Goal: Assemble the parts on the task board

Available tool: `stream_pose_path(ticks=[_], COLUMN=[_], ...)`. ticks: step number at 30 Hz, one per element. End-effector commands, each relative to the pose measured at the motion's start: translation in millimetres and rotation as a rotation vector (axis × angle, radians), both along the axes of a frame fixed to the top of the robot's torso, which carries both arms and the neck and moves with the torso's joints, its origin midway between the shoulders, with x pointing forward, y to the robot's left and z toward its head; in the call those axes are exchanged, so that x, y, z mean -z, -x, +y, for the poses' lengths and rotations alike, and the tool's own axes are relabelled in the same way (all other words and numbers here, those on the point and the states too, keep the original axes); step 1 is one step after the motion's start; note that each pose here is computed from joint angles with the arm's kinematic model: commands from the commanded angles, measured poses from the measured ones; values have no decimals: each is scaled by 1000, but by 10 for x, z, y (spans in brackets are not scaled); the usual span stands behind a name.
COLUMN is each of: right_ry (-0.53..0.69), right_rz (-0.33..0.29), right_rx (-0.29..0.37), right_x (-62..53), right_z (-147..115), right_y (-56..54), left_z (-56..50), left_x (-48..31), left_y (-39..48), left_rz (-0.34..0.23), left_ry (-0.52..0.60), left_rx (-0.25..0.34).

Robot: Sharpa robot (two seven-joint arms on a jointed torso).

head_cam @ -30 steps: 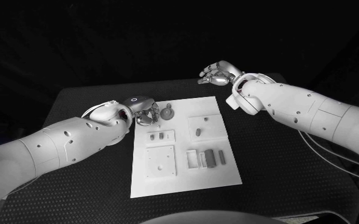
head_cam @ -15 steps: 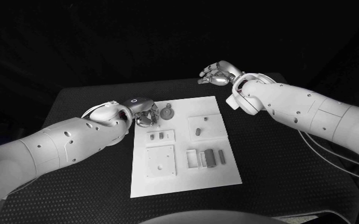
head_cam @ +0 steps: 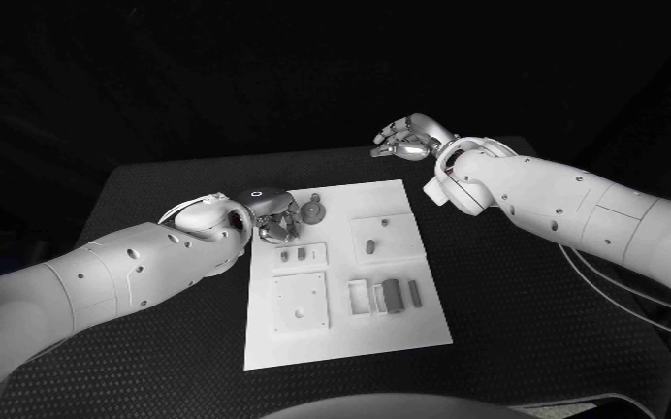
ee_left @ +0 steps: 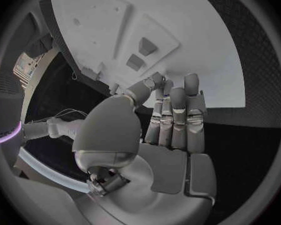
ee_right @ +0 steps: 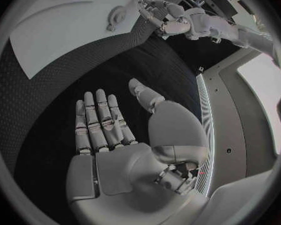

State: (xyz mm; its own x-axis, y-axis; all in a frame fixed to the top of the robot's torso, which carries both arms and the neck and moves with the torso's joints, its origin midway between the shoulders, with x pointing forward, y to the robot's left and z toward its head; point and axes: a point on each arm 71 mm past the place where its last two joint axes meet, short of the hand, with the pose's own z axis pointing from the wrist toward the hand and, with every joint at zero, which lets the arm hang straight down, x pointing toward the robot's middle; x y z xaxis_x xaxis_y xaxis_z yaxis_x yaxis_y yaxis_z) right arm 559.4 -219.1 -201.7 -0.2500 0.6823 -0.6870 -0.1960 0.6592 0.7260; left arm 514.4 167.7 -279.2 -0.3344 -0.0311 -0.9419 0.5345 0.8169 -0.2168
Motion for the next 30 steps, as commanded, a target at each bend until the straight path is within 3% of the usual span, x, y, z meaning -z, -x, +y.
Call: stream_pose_path(ticks=[1, 18, 30], right_ry=[-3, -4, -4], right_rz=[2, 1, 1], right_rx=[-14, -13, -13], right_x=[0, 0, 1], right_z=[14, 10, 12], right_y=[6, 5, 3], left_z=[-26, -5, -62], left_x=[20, 28, 52], left_y=[13, 2, 5], left_rz=[12, 0, 4], left_ry=[-24, -39, -37], left_rx=[10, 1, 11])
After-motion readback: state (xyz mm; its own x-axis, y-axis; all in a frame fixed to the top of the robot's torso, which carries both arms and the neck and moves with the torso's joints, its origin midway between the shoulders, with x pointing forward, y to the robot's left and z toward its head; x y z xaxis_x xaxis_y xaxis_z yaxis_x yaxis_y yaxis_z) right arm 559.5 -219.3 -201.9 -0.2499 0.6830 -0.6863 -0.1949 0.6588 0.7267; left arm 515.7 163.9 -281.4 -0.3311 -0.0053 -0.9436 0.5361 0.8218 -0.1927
